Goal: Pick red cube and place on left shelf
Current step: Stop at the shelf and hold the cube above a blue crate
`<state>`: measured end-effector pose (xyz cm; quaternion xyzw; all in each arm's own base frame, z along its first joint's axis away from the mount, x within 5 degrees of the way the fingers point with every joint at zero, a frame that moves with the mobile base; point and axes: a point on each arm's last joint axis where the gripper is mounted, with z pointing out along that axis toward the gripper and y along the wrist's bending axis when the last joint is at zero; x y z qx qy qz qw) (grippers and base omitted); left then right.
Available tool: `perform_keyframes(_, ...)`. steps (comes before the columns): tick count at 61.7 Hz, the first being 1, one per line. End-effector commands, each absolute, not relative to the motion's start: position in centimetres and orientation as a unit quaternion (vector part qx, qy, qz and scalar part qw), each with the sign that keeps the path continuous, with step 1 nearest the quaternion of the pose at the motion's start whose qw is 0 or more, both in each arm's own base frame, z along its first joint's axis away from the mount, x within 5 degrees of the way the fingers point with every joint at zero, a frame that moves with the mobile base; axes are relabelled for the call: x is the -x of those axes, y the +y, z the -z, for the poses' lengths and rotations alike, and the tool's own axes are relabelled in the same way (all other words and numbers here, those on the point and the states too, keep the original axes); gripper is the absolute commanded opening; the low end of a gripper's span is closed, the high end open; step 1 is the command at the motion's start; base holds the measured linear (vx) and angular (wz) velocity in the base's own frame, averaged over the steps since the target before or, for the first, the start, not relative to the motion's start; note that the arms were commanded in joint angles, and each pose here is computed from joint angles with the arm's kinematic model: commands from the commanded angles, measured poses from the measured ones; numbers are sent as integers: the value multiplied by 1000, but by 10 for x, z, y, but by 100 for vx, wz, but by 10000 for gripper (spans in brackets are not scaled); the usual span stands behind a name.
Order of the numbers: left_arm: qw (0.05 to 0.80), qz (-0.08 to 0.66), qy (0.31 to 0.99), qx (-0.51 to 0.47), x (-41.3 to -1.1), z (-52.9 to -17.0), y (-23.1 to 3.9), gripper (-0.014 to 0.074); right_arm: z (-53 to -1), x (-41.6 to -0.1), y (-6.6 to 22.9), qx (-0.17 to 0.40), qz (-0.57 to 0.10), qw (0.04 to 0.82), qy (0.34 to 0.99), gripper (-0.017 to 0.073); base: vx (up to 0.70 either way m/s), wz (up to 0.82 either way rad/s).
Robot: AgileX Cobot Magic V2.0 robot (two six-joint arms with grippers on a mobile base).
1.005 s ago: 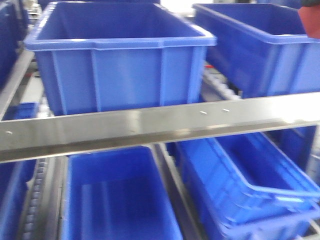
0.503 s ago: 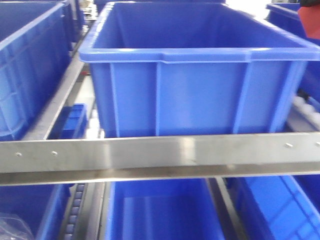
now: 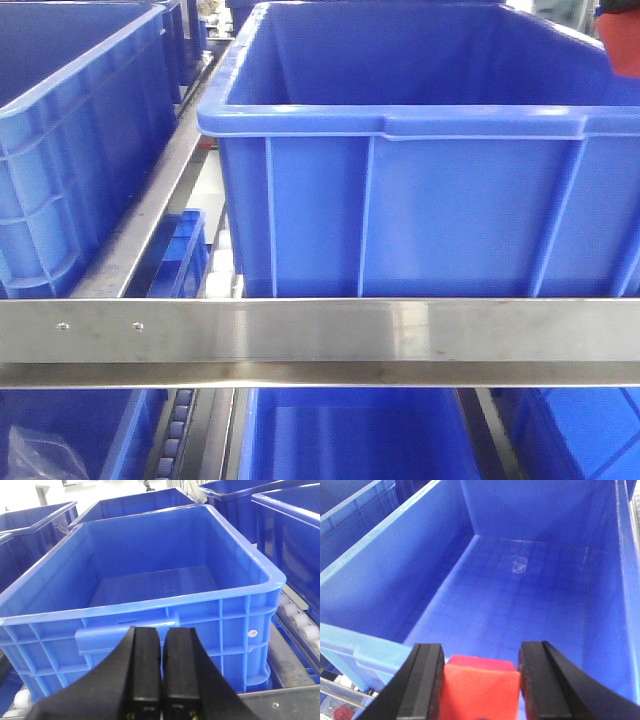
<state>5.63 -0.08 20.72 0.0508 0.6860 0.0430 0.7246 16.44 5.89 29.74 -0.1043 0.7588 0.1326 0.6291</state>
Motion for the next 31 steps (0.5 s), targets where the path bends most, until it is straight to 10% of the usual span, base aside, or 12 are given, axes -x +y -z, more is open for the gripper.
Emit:
perform_keyframes(1,748,-41,661,-49,-57,-208,-1,106,-317,-165,58,97,-141,677,715,59,8,46)
perform_keyframes(31,748,-41,661,-49,-57,-208,-1,106,-317,-165,58,97,-141,677,715,59,0,1)
